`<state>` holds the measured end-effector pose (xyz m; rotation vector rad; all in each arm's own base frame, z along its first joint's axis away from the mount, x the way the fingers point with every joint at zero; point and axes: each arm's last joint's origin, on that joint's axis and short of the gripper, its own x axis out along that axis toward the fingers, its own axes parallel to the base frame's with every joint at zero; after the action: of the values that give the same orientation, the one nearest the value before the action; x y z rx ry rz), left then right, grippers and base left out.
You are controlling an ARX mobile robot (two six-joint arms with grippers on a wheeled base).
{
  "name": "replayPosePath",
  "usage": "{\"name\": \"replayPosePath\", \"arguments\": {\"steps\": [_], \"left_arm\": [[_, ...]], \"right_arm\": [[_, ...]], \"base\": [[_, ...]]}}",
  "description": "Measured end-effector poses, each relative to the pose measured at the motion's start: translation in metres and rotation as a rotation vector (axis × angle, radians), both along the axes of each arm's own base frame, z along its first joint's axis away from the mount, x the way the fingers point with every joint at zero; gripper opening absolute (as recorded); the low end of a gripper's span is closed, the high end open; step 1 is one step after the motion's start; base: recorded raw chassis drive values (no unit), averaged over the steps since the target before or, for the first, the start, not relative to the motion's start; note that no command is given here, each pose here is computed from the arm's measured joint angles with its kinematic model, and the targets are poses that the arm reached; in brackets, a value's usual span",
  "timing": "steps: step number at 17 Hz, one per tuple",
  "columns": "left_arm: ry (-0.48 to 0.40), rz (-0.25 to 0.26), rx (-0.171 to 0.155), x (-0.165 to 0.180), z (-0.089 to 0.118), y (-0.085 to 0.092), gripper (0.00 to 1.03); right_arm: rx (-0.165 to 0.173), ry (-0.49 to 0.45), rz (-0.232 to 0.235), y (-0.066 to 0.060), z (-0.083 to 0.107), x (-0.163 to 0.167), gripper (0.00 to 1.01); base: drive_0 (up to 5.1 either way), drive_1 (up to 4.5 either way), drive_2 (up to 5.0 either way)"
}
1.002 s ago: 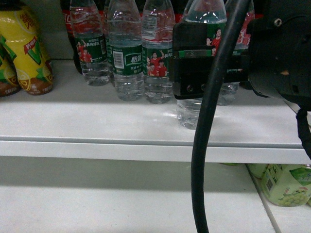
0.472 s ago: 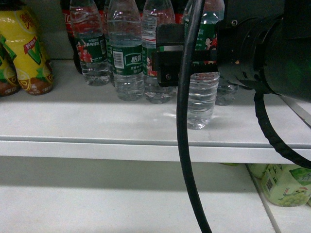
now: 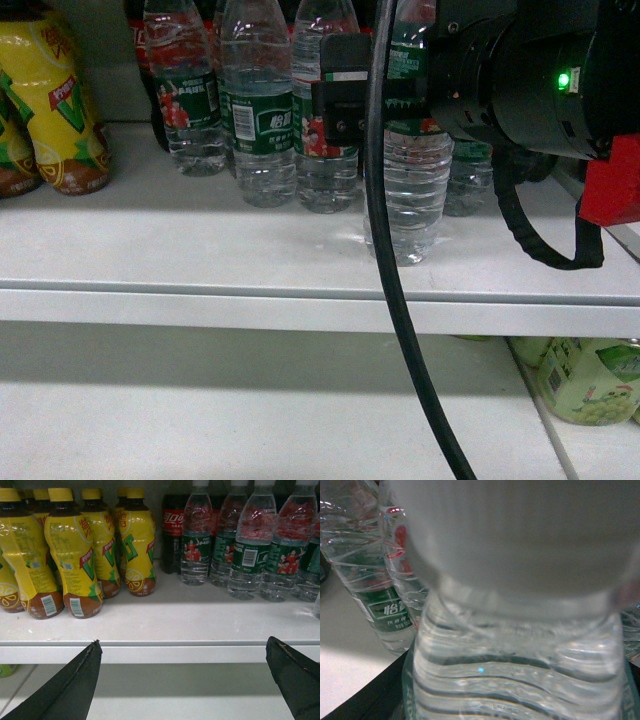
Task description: Move water from second to third shelf
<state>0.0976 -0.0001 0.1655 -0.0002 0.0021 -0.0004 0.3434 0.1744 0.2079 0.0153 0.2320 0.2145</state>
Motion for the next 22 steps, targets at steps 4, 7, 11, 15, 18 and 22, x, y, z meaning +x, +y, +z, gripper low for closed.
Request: {"name": "replayPosePath", "arguments": {"steps": [4, 7, 11, 15, 18, 22], "left_arm": [[0.0, 0.0, 0.0, 0.0, 0.0, 0.0, 0.98], [0.0, 0.0, 0.0, 0.0, 0.0, 0.0, 0.98], [0.0, 0.0, 0.0, 0.0, 0.0, 0.0, 0.98], [0.0, 0.0, 0.0, 0.0, 0.0, 0.0, 0.98], [0.0, 0.0, 0.0, 0.0, 0.0, 0.0, 0.98], [0.0, 0.0, 0.0, 0.0, 0.0, 0.0, 0.98]], "right_arm": [[-0.005, -0.002, -0.019, 0.005, 0.002, 0.008, 0.98], [-0.019, 0.013, -0.032, 0.007, -0.004, 0.009, 0.98], [-0.018, 0.009, -0.04, 0.007, -0.003, 0.009, 0.6], [-0.008, 0.011, -0.035, 0.004, -0.002, 0.003, 0.44], [-0.002, 0.02, 0.003, -0.002, 0.002, -0.02, 0.43], [0.007, 0.02, 0.076, -0.018, 0.011, -0.068, 0.43]], "base": [[0.0, 0.0, 0.0], [0.0, 0.0, 0.0], [0.0, 0.0, 0.0], [0.0, 0.0, 0.0], [0.0, 0.0, 0.0], [0.0, 0.0, 0.0]]}}
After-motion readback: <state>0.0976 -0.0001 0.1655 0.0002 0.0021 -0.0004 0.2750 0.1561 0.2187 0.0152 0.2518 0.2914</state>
